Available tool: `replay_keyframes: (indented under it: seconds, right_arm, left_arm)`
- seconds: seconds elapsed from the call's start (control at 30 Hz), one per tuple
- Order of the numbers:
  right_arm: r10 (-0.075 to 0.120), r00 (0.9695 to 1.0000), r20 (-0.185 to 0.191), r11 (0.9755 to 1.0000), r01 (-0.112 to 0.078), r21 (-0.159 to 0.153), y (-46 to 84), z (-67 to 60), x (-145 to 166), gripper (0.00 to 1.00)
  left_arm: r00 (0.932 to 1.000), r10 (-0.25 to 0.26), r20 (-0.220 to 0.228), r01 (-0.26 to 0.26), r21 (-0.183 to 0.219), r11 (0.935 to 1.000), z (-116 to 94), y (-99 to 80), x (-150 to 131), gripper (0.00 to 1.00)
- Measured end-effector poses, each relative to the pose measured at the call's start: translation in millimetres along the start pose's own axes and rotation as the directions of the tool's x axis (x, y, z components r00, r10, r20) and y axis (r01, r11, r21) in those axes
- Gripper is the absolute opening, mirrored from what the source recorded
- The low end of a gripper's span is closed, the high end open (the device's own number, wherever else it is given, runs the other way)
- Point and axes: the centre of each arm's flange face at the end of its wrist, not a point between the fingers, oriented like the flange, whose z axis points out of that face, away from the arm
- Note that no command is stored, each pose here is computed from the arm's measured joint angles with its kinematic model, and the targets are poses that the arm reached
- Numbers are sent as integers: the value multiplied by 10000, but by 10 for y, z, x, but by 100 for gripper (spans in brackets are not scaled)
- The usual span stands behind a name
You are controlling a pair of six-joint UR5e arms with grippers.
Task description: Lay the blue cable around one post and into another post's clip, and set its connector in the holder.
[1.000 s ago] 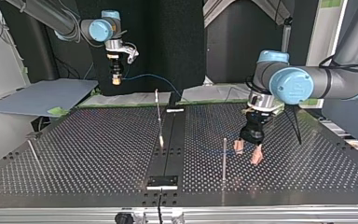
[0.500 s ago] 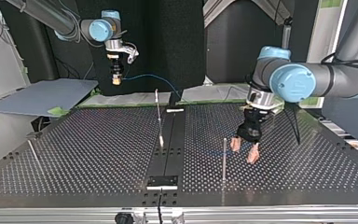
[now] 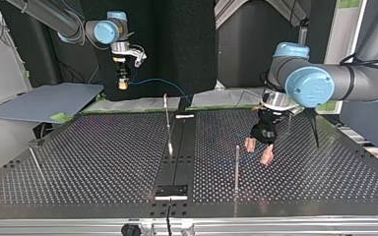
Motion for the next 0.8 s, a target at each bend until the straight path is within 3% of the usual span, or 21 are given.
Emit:
replay_keyframes:
  seconds: [0.13, 0.4, 0.6, 0.8]
  right_arm:
    - [15, 10000, 1, 10000, -15, 9, -4, -1, -1, 0]
    - [21, 10000, 9, 10000, -21, 16, -8, -3, -2, 0]
    - [15, 10000, 27, 10000, -15, 24, -13, -7, -3, 0]
    - [21, 10000, 11, 10000, -21, 29, -15, -5, -2, 0]
  left_arm:
    - [9992, 395, -115, -400, -499, 9980, -57, 24, 9, 100]
    - [9916, 1295, 68, -1276, -1252, 9839, -157, 28, -60, 100]
    - [9846, 1741, 155, -1704, -1356, 9760, -156, 31, -78, 100]
    - [9838, 1792, 109, -1767, -1174, 9772, -163, -6, -69, 100]
